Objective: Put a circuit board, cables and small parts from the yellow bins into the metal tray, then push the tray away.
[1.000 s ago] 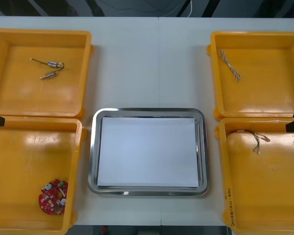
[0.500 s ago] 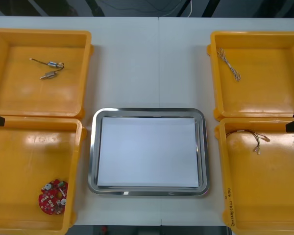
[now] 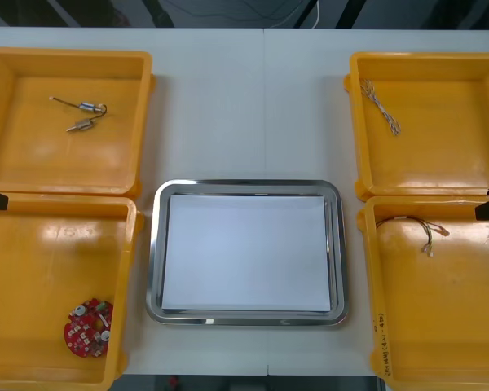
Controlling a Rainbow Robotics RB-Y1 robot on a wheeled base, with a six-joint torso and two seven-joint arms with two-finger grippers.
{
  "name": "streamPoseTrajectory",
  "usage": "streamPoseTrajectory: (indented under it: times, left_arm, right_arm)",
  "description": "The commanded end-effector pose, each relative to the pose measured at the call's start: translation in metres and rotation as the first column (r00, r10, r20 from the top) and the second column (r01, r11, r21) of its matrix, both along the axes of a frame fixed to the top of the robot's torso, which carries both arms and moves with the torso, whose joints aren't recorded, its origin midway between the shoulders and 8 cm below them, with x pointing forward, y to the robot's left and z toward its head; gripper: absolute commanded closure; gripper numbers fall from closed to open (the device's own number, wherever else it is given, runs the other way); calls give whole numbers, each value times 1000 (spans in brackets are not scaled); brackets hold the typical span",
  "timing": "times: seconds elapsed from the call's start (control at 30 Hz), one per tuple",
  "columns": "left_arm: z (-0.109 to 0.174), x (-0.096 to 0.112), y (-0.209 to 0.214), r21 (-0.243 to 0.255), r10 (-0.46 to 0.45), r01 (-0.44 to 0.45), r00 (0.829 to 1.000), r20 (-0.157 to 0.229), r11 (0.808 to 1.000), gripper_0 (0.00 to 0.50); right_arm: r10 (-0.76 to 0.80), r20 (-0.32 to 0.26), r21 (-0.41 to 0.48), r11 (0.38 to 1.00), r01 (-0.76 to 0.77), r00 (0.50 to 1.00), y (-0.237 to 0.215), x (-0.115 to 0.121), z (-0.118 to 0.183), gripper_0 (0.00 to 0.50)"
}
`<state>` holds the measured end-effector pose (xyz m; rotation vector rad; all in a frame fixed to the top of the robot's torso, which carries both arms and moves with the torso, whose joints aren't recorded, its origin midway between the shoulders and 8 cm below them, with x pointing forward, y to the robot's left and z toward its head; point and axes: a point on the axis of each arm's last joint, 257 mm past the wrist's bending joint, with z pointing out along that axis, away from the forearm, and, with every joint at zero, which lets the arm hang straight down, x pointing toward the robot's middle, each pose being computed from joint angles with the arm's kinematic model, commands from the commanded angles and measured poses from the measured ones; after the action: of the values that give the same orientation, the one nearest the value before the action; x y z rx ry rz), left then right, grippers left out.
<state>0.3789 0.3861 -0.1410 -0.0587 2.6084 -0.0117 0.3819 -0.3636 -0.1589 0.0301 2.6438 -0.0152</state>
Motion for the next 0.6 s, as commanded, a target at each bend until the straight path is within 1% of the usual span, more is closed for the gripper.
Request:
streamPoseTrajectory:
  times: [0.03, 0.6]
  left_arm:
    - [20, 1, 9, 8, 64, -64, 997, 34, 998, 0]
    - [20, 1, 9, 8, 64, -64, 997, 34, 998, 0]
  right_arm:
    - [-43, 33, -12, 999, 43, 999, -12, -1, 15, 0]
    - [-43, 33, -12, 999, 43, 999, -12, -1, 15, 0]
